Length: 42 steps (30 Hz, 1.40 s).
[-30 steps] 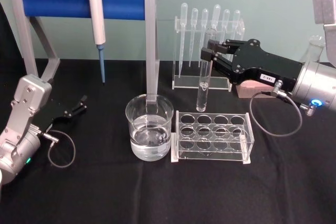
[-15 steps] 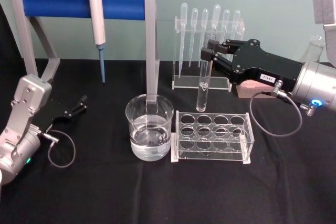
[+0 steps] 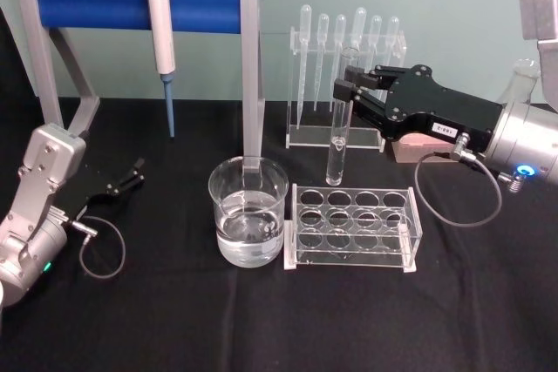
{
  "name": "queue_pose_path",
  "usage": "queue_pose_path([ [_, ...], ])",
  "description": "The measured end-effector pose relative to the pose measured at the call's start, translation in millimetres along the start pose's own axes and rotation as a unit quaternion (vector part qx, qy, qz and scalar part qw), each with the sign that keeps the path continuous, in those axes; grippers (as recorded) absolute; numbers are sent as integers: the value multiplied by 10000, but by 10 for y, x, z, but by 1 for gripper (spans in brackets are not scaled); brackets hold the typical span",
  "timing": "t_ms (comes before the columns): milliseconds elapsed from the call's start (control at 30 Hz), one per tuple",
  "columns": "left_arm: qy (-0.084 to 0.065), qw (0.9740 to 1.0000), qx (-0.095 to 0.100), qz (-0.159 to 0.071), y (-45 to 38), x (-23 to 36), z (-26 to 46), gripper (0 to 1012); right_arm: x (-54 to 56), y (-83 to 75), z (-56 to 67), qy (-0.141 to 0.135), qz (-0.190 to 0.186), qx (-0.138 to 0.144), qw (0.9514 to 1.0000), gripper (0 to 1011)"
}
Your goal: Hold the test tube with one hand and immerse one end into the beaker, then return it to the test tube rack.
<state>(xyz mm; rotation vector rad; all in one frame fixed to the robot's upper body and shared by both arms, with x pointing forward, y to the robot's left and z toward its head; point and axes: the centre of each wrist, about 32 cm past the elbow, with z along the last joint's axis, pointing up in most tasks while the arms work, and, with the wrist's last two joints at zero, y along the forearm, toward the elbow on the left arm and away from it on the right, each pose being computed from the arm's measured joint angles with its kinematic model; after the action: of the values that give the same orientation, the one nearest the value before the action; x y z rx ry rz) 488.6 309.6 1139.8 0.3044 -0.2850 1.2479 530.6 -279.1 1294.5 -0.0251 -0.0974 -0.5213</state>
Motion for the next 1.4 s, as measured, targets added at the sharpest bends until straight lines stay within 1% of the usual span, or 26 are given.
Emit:
queue_pose_path([
  [1400,0,10000,0,0,0,0,0,1000,0,0,0,0,-1,0,10000,228],
])
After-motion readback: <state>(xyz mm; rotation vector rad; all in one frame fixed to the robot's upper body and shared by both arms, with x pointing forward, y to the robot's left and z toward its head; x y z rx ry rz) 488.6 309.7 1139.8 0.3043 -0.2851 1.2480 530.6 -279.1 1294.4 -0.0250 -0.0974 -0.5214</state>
